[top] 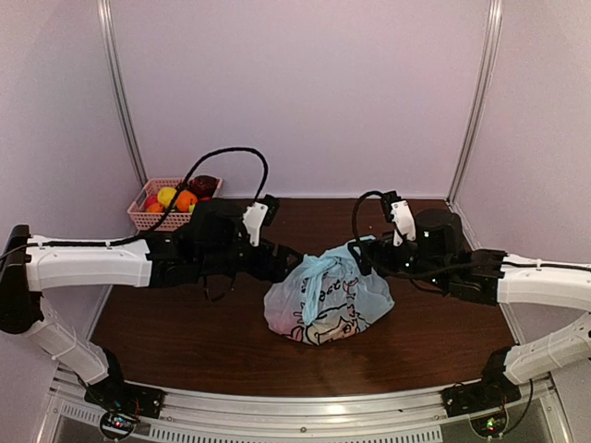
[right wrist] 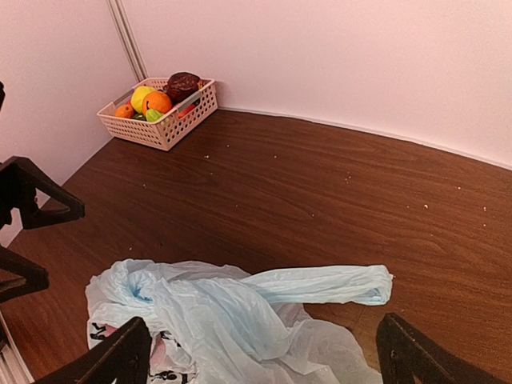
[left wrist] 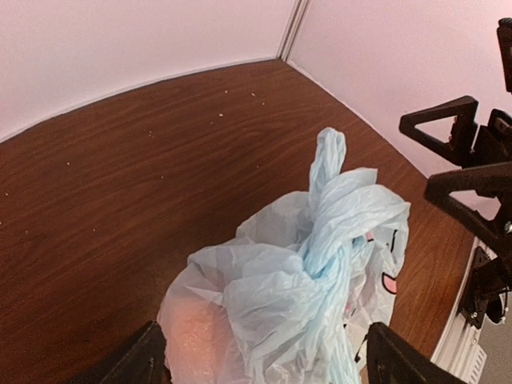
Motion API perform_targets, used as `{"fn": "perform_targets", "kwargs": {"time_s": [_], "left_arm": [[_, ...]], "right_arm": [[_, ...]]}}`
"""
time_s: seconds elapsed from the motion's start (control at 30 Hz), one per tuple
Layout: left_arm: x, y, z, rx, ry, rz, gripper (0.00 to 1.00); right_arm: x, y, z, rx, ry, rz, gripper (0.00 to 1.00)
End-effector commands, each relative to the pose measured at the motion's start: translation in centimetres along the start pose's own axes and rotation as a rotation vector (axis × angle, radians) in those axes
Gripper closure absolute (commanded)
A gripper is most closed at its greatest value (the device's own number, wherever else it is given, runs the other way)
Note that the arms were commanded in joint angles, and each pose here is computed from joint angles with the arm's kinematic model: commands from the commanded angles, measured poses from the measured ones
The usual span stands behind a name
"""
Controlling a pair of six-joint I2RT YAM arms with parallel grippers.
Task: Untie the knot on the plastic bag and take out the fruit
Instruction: Untie the bag handles from the takeout bag.
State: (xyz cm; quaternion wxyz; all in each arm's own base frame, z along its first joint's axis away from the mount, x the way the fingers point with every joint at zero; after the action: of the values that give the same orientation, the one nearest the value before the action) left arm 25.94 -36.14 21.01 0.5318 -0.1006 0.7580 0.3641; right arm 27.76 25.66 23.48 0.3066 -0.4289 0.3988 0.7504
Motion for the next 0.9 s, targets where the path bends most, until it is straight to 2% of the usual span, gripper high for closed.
{"fn": "perform_targets", "kwargs": {"time_s": [0.0, 0.23, 0.4, 0.57, 0.63, 0.77, 0.87], "left_arm": [[-2.1, 0.2, -2.2, 0.015, -0.096, -0.014, 0.09], [-0.4, -2.5, -3.0, -0.04, -0.157, 0.086, 0.06], [0.9, -3.5, -1.9, -0.108, -0.162, 0.134, 0.05], [2.1, -4.4, -1.1, -0.158, -0.155, 0.187, 0.05], [2.3, -4.4, -1.1, -0.161, -0.153, 0.19, 0.09], [2.5, -4.4, -0.6, -0.183, -0.155, 0.196, 0.3], [3.0, -4.4, -0.2, -0.203, -0.155, 0.205, 0.43]], "right_arm": [[1.4, -1.0, 0.9, -0.045, 0.057, 0.084, 0.01], [3.1, -3.4, 1.0, -0.023, 0.067, 0.151, 0.01], [3.5, -3.6, 0.8, -0.018, 0.065, 0.16, 0.09], [3.3, -3.7, 1.3, -0.044, 0.035, 0.146, 0.22], [3.4, -3.7, 1.3, -0.048, 0.021, 0.144, 0.31], [4.2, -3.9, 0.8, -0.033, 0.007, 0.156, 0.43], [4.7, -4.0, 0.9, -0.038, 0.004, 0.177, 0.46]]}}
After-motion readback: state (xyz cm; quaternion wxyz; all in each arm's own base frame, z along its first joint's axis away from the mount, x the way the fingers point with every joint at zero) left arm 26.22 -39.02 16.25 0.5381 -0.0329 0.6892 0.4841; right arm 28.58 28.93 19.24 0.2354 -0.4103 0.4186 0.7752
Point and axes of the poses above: each gripper's point midway between its finger pads, its own y axis back along the fingers, its own z axis along the line the jaws close on, x = y × z, the point moved 1 cm from there along y, back along the fingers, and after that the axes turned 8 degrees about -y, right-handed, at the moved point
